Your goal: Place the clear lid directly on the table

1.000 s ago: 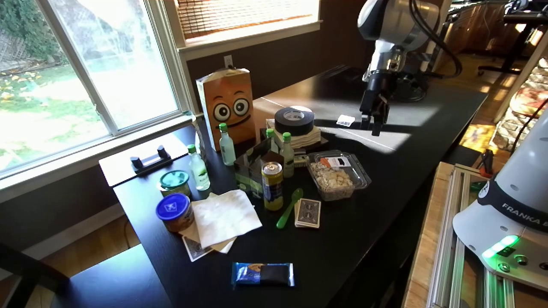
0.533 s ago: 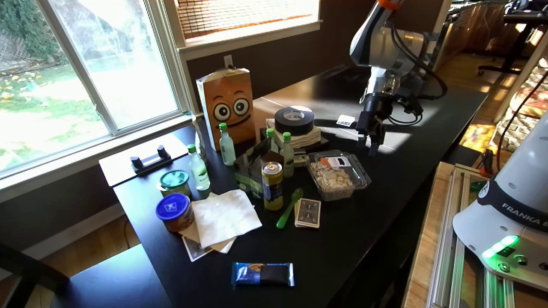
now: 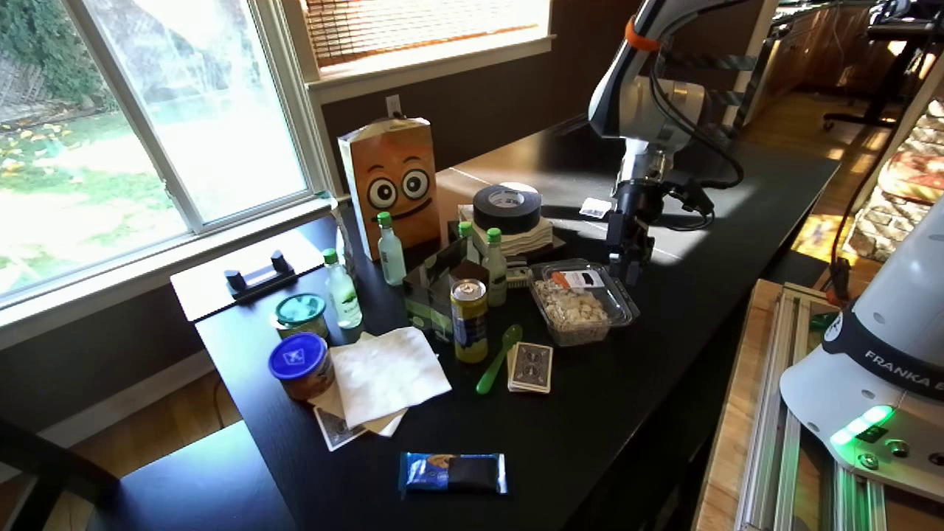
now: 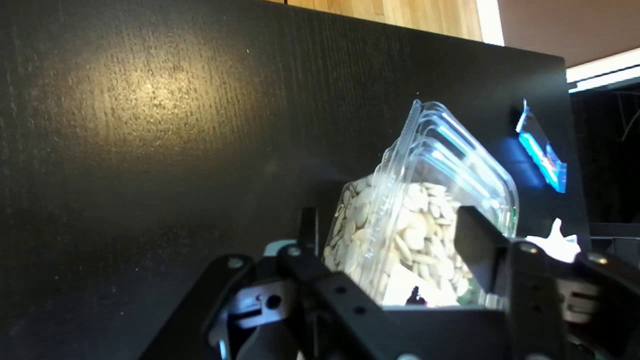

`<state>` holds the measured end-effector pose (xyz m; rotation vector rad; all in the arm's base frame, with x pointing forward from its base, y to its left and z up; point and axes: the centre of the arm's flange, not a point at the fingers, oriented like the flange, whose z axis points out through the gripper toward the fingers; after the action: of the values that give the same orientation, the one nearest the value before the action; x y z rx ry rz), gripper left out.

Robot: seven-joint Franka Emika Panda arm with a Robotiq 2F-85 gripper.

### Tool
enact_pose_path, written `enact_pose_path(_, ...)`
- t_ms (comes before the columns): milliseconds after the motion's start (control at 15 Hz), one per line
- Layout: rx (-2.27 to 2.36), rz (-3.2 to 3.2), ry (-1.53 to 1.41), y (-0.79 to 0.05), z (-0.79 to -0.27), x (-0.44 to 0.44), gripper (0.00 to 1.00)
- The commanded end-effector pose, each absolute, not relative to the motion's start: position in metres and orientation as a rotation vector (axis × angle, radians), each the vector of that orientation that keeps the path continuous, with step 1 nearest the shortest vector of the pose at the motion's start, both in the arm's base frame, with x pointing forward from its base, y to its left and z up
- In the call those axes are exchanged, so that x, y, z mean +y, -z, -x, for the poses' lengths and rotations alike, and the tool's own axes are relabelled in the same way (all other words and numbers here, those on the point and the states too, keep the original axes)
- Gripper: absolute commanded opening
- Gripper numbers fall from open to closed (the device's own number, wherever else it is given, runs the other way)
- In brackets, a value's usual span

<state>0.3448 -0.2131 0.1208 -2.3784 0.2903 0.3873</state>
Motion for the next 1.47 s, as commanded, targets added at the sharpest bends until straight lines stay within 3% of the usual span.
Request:
enact_pose_path(0,0.293,2.358,-0.377,-0.107,-0.357,-0.219,0.42)
enact_pose_path(400,0.295,2.353,-0.376,-0.102,-0.365,-0.228,0.0)
enact_pose_path(1400,0.523,2.037,-0.381,-0.173,-0.377,-0.283,0.0)
